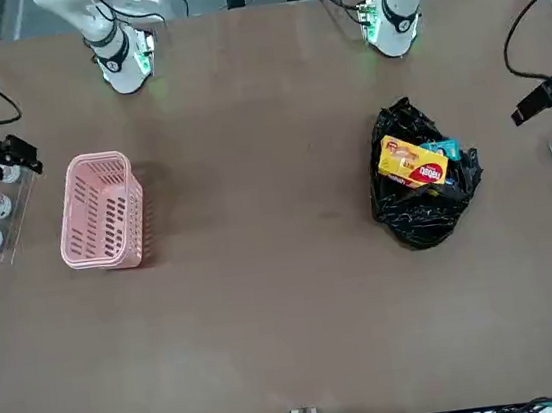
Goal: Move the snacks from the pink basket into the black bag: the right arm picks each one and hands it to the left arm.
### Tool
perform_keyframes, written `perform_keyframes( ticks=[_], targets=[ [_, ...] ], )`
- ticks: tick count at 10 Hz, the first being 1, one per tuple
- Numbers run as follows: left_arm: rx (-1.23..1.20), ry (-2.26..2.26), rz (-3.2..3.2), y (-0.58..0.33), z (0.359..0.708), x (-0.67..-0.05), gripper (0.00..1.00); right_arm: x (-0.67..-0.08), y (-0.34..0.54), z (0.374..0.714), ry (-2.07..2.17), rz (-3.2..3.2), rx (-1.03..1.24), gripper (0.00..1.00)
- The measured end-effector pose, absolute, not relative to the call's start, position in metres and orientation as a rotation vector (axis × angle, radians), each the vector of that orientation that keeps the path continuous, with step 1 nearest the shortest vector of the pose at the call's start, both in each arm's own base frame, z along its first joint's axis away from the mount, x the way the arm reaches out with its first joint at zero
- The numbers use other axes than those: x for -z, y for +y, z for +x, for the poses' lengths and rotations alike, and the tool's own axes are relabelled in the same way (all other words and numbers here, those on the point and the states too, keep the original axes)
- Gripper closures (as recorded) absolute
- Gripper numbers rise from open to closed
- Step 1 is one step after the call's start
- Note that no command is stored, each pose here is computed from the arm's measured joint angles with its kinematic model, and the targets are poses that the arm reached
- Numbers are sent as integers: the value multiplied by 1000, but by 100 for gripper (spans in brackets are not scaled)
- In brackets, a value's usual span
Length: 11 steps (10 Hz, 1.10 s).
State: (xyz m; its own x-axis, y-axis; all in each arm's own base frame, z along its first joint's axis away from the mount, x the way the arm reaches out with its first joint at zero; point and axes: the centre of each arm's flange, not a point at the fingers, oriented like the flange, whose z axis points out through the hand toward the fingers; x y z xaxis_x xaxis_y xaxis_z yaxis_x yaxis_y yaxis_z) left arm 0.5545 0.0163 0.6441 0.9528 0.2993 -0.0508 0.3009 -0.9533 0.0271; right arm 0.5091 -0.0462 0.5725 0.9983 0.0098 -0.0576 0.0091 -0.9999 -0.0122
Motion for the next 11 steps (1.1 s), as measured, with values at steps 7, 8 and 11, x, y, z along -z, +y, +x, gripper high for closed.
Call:
perform_keyframes(
  ticks=[7,8,11],
  targets=[
    [92,31,3112,-35,532,-683,0,-681,-42,491,-25,-3137,67,0],
    [103,30,3112,-33,531,-683,0,-683,-42,492,-24,-3137,67,0],
    [105,39,3112,-30,531,-683,0,-676,-43,492,-19,-3136,10,0]
  ],
)
